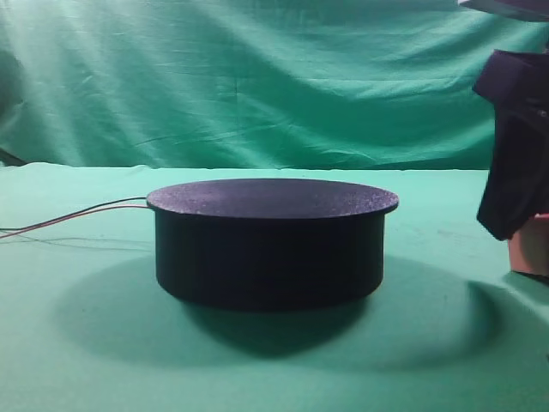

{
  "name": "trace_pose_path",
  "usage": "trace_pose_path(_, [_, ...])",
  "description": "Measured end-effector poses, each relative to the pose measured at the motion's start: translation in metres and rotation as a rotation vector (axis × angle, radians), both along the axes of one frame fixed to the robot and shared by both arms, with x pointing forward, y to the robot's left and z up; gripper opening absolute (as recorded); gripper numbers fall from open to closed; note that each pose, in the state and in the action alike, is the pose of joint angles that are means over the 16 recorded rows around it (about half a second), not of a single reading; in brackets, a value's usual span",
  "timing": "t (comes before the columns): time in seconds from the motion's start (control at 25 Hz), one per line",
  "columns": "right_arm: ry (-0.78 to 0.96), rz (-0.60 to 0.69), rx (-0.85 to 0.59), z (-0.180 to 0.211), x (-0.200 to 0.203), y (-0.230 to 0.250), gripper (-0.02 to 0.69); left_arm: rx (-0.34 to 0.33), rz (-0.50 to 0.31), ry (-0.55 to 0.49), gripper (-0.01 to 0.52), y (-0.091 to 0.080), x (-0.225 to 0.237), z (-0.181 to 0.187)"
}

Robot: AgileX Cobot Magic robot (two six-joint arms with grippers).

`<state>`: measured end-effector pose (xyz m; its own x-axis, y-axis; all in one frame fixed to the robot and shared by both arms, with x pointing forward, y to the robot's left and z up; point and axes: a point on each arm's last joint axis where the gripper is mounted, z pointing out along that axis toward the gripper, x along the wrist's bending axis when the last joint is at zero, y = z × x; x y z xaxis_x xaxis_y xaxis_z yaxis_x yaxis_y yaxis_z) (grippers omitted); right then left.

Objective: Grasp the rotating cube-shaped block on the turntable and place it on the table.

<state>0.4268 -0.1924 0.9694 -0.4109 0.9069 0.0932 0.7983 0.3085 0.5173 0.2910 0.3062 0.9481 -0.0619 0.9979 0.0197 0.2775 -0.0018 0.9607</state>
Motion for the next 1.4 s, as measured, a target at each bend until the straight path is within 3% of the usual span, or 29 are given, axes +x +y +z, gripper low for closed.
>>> trace_pose_path(0.32, [-0.012, -0.046, 0.072, 0.051, -0.03, -0.014, 0.094, 0.0, 0.0, 0.0, 0.0, 0.0, 0.0, 0.0])
trace_pose_path(0.48, [-0.021, -0.069, 0.106, 0.069, -0.046, -0.022, 0.016, 0.0, 0.0, 0.0, 0.0, 0.0, 0.0, 0.0])
trace_pose_path(1.08, [-0.164, 0.001, 0.074, 0.087, -0.063, -0.037, 0.0, 0.0, 0.0, 0.0, 0.0, 0.0, 0.0, 0.0])
trace_pose_path(1.4, [-0.338, -0.082, 0.049, 0.082, -0.072, -0.063, 0.003, 0.0, 0.0, 0.0, 0.0, 0.0, 0.0, 0.0])
